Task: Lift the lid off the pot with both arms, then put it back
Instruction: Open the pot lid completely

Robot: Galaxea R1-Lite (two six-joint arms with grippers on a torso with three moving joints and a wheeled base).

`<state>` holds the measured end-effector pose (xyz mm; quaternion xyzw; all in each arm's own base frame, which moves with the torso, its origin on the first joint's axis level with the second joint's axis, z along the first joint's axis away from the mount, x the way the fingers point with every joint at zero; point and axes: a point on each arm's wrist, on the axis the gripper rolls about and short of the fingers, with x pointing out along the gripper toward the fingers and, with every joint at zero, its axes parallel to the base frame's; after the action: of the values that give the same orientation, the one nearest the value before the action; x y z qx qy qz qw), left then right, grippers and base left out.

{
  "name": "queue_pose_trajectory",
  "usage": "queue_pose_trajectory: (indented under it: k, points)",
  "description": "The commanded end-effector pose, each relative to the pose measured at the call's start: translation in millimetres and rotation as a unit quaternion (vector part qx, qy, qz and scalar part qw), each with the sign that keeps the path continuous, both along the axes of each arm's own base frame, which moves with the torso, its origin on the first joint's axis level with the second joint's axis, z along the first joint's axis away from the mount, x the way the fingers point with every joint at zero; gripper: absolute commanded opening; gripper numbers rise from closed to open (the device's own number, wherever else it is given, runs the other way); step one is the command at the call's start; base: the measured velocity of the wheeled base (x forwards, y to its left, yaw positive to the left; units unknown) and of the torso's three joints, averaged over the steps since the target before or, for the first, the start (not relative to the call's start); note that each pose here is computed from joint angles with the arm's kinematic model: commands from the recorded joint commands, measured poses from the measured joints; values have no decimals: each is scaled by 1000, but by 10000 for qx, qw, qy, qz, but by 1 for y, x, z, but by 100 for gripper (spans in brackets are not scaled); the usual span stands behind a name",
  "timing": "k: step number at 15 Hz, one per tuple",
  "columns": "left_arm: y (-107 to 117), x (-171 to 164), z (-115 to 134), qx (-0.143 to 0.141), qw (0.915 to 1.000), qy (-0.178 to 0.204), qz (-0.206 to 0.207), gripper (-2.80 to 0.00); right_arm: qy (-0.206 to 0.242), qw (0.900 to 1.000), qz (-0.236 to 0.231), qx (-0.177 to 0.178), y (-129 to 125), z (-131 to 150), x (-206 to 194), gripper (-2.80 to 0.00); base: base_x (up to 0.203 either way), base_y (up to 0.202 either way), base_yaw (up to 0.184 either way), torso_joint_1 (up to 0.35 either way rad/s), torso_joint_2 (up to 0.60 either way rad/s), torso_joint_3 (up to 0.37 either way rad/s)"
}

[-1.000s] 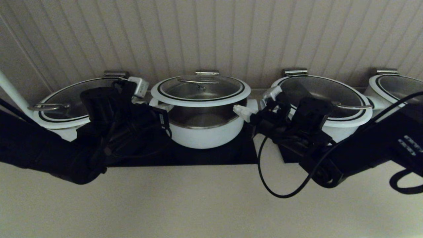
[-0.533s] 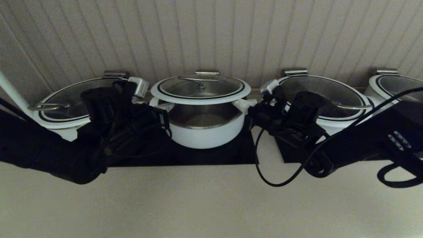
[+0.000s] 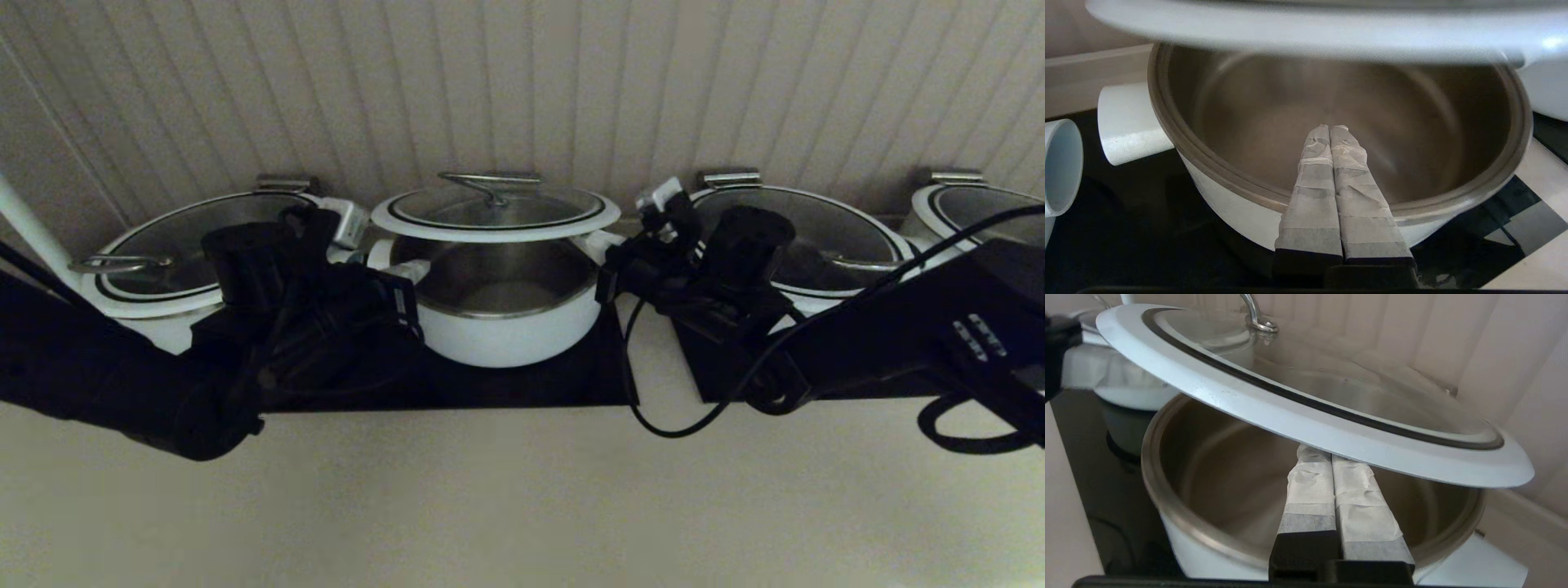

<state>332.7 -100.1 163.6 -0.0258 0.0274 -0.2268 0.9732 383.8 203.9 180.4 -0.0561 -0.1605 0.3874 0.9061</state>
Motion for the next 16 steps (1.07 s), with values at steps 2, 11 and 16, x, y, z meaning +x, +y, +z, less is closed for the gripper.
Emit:
queue_pose_trajectory:
  k: [2,11,16]
  points:
    - [2,-7,2,-39,9998,-188,-14,-280,-111,9999,10,50,1,6,1,-280,0,0,0,0,0,0]
    - [11,-37,2,435,9985,-337,-30,-280,-264,9996,2,121,1,16,3,-280,0,0,0,0,0,0]
    - [14,-48,-5,677,9973,-276,-51,-280,-417,9989,0,190,2,25,5,-280,0,0,0,0,0,0]
